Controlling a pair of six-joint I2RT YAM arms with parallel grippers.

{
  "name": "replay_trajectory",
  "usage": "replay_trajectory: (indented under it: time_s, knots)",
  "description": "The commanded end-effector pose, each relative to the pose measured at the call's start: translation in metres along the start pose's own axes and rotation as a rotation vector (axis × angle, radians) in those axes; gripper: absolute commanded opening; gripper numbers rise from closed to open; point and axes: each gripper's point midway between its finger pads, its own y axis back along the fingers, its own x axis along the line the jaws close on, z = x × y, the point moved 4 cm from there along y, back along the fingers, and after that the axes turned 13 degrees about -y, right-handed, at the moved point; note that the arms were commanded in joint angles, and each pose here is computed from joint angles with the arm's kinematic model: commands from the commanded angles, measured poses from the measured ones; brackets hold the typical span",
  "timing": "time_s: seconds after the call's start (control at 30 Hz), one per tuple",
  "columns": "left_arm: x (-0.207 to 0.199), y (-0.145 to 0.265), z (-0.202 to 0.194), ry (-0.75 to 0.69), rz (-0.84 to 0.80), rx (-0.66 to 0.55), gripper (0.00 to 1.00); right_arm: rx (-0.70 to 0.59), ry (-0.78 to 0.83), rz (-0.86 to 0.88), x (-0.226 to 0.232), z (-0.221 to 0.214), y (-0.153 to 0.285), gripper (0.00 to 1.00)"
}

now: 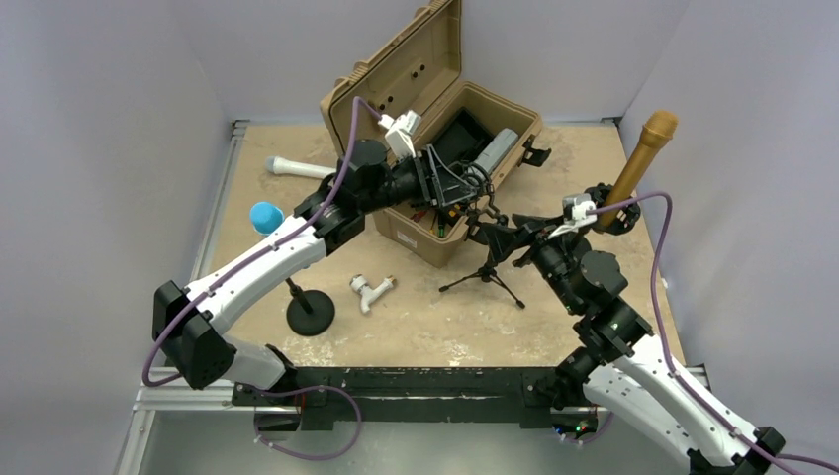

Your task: Remove the microphone from the stand

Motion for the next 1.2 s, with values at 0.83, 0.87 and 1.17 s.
replay_trajectory:
  time_s: [0.83, 0.87, 1.17]
  knots:
    - [-0.005, -0.008, -0.066, -0.038, -0.023, 0.16, 0.53, -0.014, -0.177, -0.087, 0.03, 0.059, 0.024, 0.52]
    - [-0.004, -0.008, -0.066, -0.038, -0.02, 0.16, 0.53, -0.007, -0.176, -0.085, 0.029, 0.056, 0.022, 0.5]
    - [-0.007, -0.009, -0.064, -0.059, -0.031, 0.166, 0.57, 0.023, -0.164, -0.114, 0.018, 0.038, 0.016, 0.49]
